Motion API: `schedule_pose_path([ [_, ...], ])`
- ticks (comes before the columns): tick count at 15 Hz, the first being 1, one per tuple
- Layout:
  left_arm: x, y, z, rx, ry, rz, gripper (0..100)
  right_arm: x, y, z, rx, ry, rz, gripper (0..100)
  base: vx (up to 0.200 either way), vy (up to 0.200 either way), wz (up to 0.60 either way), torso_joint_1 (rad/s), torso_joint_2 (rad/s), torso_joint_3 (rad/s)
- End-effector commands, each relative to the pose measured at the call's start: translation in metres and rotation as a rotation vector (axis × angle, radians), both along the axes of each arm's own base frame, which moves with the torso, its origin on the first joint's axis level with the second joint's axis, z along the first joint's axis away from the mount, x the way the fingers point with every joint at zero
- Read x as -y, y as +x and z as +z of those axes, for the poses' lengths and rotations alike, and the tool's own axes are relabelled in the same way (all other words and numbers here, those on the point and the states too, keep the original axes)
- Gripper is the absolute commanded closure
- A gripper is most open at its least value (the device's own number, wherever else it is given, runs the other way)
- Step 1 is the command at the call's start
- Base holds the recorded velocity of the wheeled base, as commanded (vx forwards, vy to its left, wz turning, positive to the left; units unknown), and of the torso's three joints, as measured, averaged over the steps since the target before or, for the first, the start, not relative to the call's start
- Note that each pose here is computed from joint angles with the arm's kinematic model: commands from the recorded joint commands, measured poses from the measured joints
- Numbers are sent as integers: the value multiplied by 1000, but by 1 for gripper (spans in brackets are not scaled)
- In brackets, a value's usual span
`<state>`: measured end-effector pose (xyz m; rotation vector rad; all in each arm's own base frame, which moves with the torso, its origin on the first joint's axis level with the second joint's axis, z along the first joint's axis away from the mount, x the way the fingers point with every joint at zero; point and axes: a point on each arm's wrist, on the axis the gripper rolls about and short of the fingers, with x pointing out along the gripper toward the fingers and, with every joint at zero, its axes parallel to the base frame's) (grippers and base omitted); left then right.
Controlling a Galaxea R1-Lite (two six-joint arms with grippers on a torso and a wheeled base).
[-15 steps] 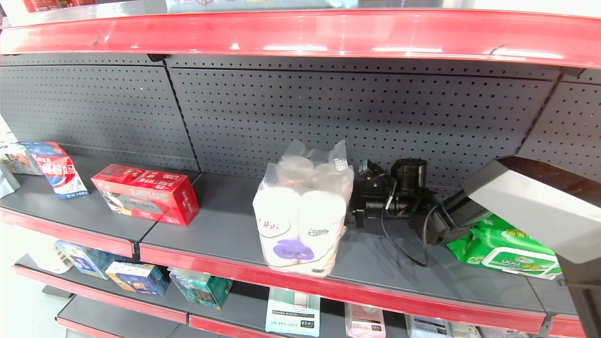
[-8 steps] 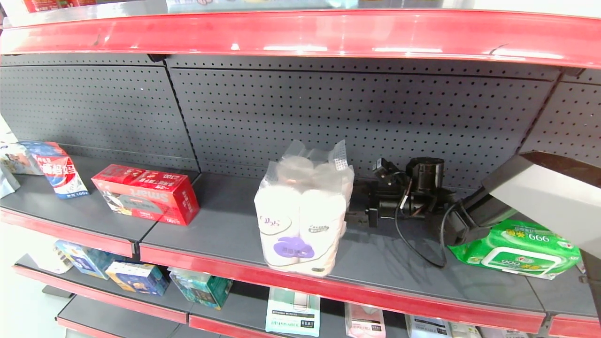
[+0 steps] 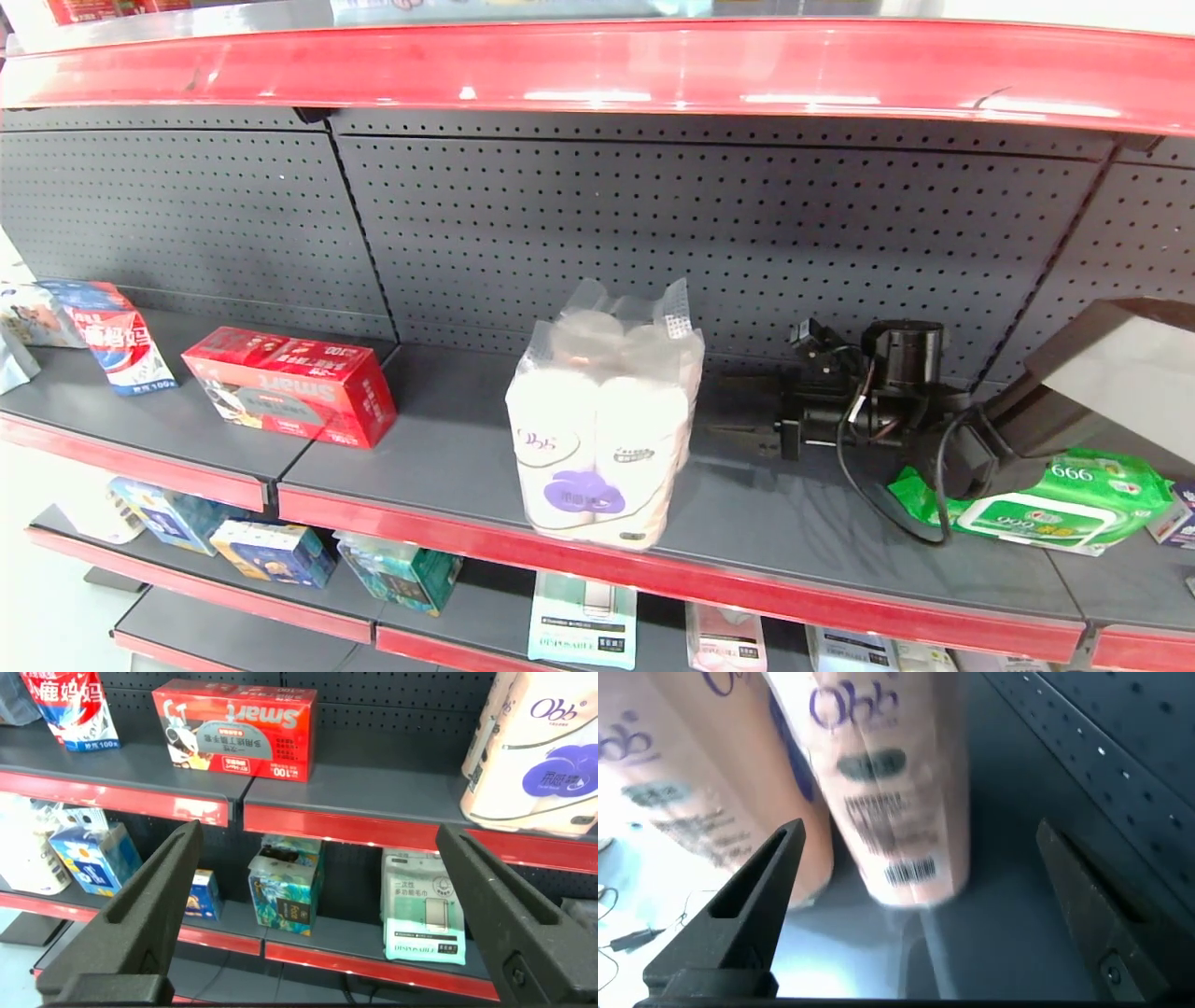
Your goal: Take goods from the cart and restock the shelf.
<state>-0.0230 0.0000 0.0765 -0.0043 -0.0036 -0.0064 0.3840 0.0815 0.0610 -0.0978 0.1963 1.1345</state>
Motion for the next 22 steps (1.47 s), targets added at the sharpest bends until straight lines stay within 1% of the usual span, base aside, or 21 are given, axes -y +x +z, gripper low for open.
schedule_pose_path([
  [1, 0, 0, 0, -1, 0, 0, 0, 16, -12, 14, 11, 1, -39, 0, 0, 0, 0, 0, 0, 0],
  [5, 0, 0, 0, -1, 0, 0, 0, 40, -37, 26, 10, -10, -97, 0, 0, 0, 0, 0, 0, 0],
  [8, 0, 0, 0, -1, 0, 0, 0, 52, -58, 33, 3, -13, -127, 0, 0, 0, 0, 0, 0, 0],
  [10, 0, 0, 0, -1, 0, 0, 0, 62, -83, 41, -5, -14, -159, 0, 0, 0, 0, 0, 0, 0],
  [13, 0, 0, 0, -1, 0, 0, 0, 71, -112, 51, 1, -23, -220, 0, 0, 0, 0, 0, 0, 0],
  [16, 0, 0, 0, -1, 0, 0, 0, 76, -149, 59, 9, -29, -269, 0, 0, 0, 0, 0, 0, 0],
  [17, 0, 0, 0, -1, 0, 0, 0, 77, -155, 60, 10, -31, -282, 0, 0, 0, 0, 0, 0, 0],
  [18, 0, 0, 0, -1, 0, 0, 0, 78, -175, 63, 19, -42, -329, 0, 0, 0, 0, 0, 0, 0],
  [20, 0, 0, 0, -1, 0, 0, 0, 77, -199, 70, 33, -36, -394, 0, 0, 0, 0, 0, 0, 0],
  [22, 0, 0, 0, -1, 0, 0, 0, 73, -235, 77, 36, -64, -579, 0, 0, 0, 0, 0, 0, 0],
])
